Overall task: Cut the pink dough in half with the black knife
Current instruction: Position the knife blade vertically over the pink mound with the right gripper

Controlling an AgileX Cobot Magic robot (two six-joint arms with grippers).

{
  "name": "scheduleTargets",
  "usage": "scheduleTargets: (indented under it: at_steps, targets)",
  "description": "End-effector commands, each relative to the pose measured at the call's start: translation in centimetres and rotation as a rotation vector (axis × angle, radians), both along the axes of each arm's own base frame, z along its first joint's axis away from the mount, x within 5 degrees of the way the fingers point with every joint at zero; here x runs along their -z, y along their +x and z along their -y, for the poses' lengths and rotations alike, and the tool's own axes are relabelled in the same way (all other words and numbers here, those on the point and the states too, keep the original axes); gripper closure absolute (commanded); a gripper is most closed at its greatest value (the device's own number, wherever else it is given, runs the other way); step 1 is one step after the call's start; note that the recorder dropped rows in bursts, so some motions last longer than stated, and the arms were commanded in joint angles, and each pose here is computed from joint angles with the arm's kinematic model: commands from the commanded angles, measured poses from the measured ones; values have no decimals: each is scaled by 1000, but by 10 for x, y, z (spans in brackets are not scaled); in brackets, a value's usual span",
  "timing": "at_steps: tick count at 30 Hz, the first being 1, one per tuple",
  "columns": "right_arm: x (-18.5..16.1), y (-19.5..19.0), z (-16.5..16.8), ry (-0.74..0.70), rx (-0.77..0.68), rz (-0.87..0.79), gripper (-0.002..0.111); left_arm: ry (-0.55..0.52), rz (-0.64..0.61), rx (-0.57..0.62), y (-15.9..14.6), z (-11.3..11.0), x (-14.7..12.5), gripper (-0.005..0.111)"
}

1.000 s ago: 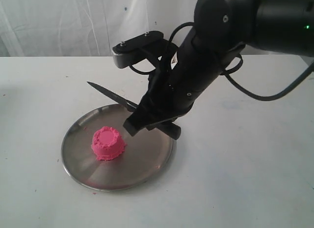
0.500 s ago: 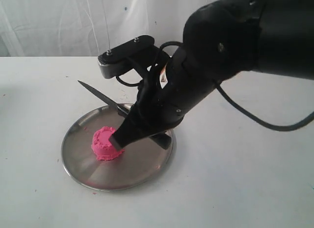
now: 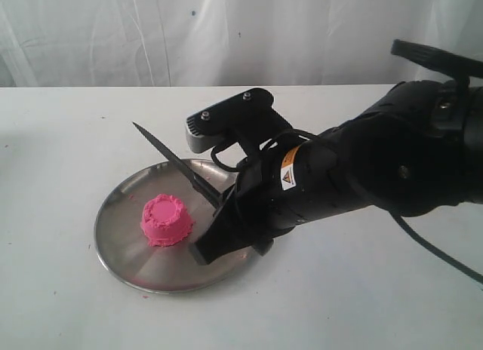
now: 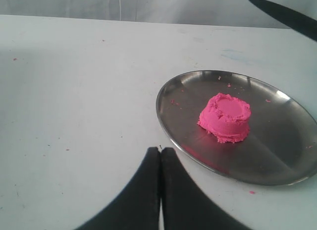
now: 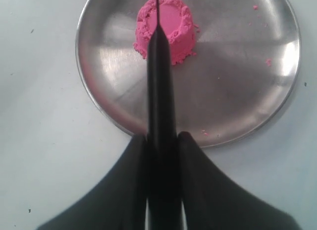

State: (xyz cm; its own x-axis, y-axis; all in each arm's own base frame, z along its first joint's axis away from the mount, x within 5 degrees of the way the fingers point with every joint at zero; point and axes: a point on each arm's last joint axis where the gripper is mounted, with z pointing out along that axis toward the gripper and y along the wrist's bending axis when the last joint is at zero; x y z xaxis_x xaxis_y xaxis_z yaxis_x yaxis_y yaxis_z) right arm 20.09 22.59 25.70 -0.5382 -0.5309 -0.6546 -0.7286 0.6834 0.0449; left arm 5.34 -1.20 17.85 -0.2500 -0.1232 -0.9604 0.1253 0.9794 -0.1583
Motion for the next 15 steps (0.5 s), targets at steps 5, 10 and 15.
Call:
scheduleTargets:
  at_steps: [5,10,15]
  targets:
    - [-2,-1,0,23,8,8,108,-1,-12,6,0,0,2,107]
    - [-2,-1,0,23,8,8,108,-1,-12,6,0,0,2,107]
    - [-2,0,1,19,3,12,108,-1,-12,6,0,0,2,107]
